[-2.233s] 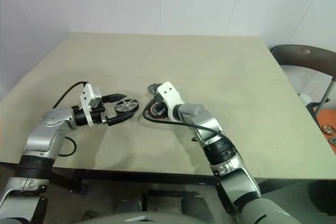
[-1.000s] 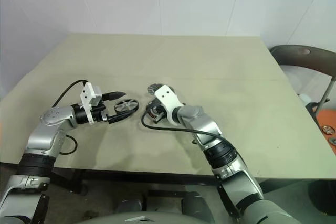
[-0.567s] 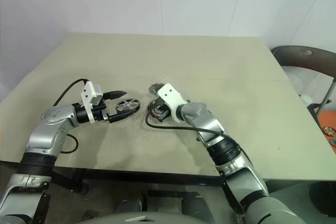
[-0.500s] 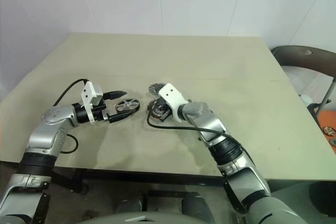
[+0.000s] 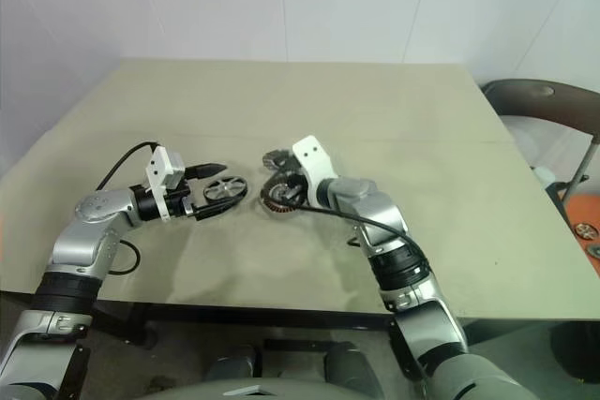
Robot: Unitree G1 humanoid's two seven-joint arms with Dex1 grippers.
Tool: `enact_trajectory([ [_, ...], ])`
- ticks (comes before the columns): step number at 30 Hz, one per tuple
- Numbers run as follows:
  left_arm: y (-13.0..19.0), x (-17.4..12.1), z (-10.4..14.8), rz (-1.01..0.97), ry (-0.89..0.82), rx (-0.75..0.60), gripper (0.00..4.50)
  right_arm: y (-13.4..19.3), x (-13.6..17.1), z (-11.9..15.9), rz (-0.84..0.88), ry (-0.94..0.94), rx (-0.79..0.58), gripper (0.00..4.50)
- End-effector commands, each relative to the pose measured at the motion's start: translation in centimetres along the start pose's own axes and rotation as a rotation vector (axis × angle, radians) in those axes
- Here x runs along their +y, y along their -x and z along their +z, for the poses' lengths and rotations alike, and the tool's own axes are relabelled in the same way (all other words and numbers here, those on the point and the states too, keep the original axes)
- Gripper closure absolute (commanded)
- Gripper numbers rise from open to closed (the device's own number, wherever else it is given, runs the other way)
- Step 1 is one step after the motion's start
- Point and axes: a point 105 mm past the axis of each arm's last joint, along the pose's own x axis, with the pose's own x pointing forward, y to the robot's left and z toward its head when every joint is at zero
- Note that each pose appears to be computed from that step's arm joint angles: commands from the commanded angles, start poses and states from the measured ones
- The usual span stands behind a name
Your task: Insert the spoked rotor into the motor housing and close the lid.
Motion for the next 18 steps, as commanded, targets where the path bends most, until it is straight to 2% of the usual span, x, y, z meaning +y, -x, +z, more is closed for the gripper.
enact_trajectory([
  [1, -0.1, 0.3, 1.1, 0.003, -0.043, -0.022, 0.0, -0.1, 0.1, 0.4, -0.011, 0.054, 0.003, 4.46],
  [12, 0.0, 0.2, 0.8, 0.005, -0.037, -0.015, 0.0, -1.5, 2.2, -2.2, 0.01, 0.099, 0.088, 4.46],
  [18, 0.0, 0.2, 0.9, 0.007, -0.037, -0.014, 0.0, -1.7, 1.5, -2.9, -0.037, 0.141, 0.123, 4.46],
])
